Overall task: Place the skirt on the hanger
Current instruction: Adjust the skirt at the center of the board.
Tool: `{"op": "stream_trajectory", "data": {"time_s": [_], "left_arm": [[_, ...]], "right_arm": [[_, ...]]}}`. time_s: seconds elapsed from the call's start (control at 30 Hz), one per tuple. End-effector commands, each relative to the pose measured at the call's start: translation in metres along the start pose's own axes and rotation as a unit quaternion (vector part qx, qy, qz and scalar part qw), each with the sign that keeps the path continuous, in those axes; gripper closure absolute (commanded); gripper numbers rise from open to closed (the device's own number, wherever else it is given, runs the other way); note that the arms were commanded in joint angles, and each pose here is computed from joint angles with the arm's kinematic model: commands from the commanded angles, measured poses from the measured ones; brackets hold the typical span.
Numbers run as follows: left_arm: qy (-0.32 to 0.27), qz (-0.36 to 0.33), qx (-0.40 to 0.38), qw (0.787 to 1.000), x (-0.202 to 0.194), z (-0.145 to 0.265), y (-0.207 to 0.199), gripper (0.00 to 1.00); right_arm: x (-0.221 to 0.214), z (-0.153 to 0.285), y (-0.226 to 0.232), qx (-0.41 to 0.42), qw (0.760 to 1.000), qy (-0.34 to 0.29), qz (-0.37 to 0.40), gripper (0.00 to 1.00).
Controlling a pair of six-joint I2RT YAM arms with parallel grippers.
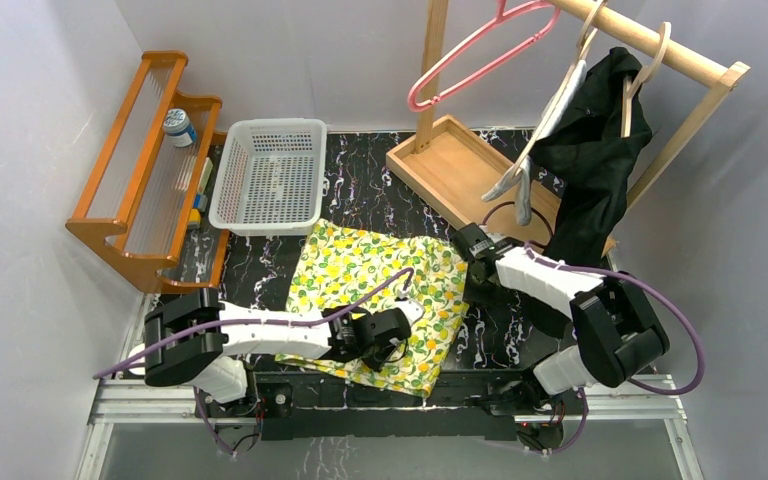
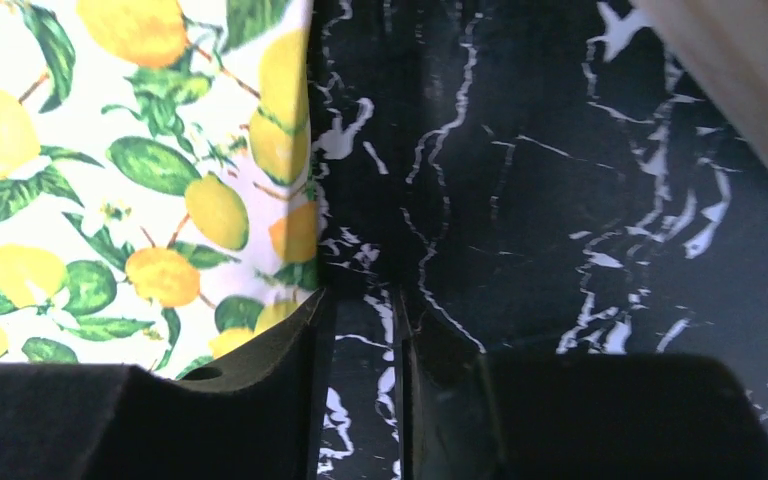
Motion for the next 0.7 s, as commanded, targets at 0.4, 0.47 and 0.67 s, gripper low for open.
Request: {"op": "stream_trajectory", "data": {"time_s": [0.4,0.47,0.67], "left_arm": [[-0.112,0.114,0.027,0.987,0.088,0.055,0.043,0.48],[-0.103,0.166,0.048,0.98,0.084,0.055,0.071,0.47],[-0.04,0.237,0.093,0.966,0.055,0.041,0.118,0.45]], "right_arm": [[0.027,0.06,0.032,0.18,0.983,-0.013,0.046,0.57],[0.024,0.055,0.035,0.191,0.981,-0.003,0.041,0.56],[0.013,0.035,0.04,0.21,0.977,0.03,0.036,0.53]]}}
Point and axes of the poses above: each gripper's point midway between its finger pads, its own z axis back along the fingers, its own y axis along the line the jaws close on, x = y × z, the point moved 9 cm from there along z, back along the fingers, and after that the axes turned 8 degrees about -z, right-handed, at the moved point
